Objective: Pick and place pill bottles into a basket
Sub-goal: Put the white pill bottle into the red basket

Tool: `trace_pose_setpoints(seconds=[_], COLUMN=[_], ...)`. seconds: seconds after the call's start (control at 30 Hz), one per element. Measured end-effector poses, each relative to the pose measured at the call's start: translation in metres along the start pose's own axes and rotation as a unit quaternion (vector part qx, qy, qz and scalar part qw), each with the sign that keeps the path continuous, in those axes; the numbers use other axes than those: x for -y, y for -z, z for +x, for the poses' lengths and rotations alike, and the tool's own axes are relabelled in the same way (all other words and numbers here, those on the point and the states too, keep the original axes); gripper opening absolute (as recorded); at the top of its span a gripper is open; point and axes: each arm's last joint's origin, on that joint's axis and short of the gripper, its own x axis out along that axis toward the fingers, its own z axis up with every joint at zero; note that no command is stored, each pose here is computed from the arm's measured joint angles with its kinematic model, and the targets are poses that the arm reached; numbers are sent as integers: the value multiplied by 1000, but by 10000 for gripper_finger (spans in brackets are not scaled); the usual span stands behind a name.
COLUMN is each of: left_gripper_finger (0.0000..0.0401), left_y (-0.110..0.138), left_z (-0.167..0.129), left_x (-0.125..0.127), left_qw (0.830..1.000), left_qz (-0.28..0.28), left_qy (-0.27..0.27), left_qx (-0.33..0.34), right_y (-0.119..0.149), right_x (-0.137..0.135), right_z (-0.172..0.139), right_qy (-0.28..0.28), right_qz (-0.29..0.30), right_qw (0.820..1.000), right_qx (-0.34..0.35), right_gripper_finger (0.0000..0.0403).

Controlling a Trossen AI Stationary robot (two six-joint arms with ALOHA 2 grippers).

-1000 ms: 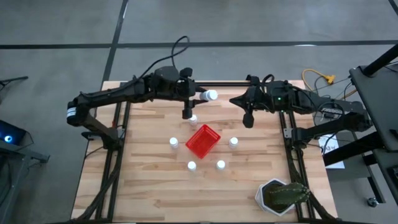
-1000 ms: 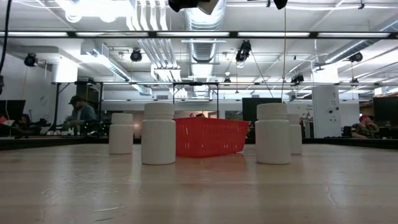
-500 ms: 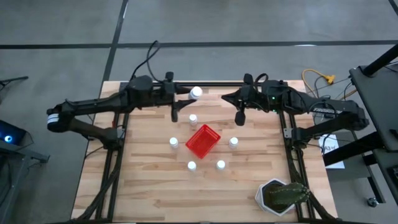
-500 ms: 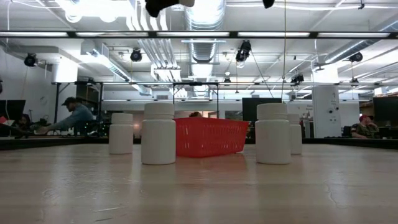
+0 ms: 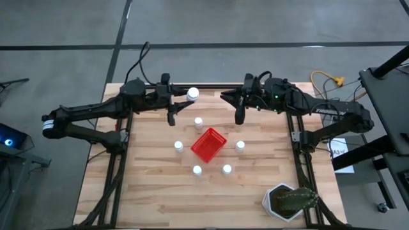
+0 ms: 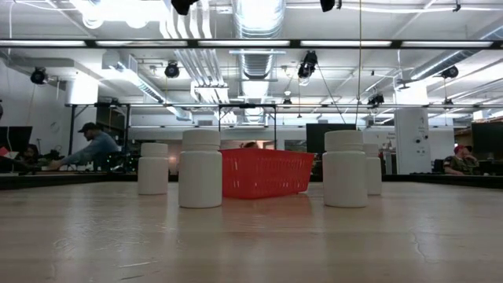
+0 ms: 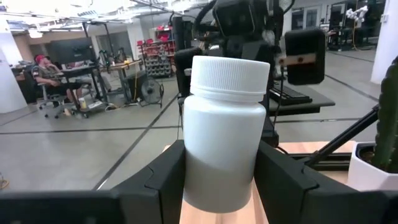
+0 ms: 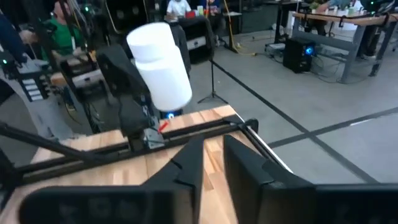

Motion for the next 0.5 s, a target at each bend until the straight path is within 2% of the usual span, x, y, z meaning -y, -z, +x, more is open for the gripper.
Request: trace_pose_setpoints(seconds=[0.3, 0.5], left_gripper_finger=[149, 149], left_y=[1, 1], left_z=[1, 1], left_x=[0, 0], left_qw=[1000, 1000], left_qz=[2, 2], left_qy=[0, 0], left_qx=[-2, -2], right_y=[-11, -8], right_x=[-2, -1], right_z=[6, 17], right_qy=[2, 34], right_qz=[24, 47], right_qw=[1000, 998], right_qx=[17, 11], right_gripper_finger=[180, 253])
